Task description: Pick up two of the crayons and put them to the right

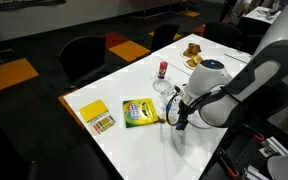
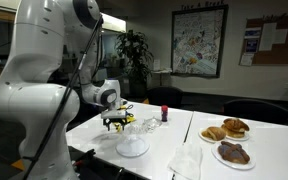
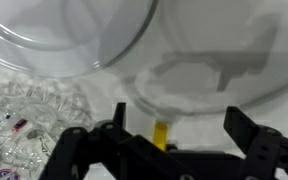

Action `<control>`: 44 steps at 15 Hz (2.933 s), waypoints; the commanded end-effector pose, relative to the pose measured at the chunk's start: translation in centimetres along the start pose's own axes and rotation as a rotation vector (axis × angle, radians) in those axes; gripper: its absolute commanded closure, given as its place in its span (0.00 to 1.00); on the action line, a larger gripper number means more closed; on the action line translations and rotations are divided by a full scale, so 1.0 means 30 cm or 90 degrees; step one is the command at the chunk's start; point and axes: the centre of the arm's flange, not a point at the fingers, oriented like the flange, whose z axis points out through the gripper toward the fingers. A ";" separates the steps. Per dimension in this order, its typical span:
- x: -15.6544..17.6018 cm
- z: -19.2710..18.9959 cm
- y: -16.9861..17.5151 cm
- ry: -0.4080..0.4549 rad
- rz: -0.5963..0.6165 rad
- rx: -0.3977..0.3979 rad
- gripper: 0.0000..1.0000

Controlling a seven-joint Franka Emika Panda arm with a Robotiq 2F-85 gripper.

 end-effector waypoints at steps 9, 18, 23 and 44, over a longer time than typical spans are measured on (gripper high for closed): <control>0.021 0.015 0.158 0.082 0.043 -0.034 0.00; 0.041 0.044 0.226 0.126 0.072 -0.019 0.00; 0.130 0.010 0.183 0.139 0.055 0.031 0.00; 0.271 0.000 -0.189 -0.043 0.052 0.005 0.00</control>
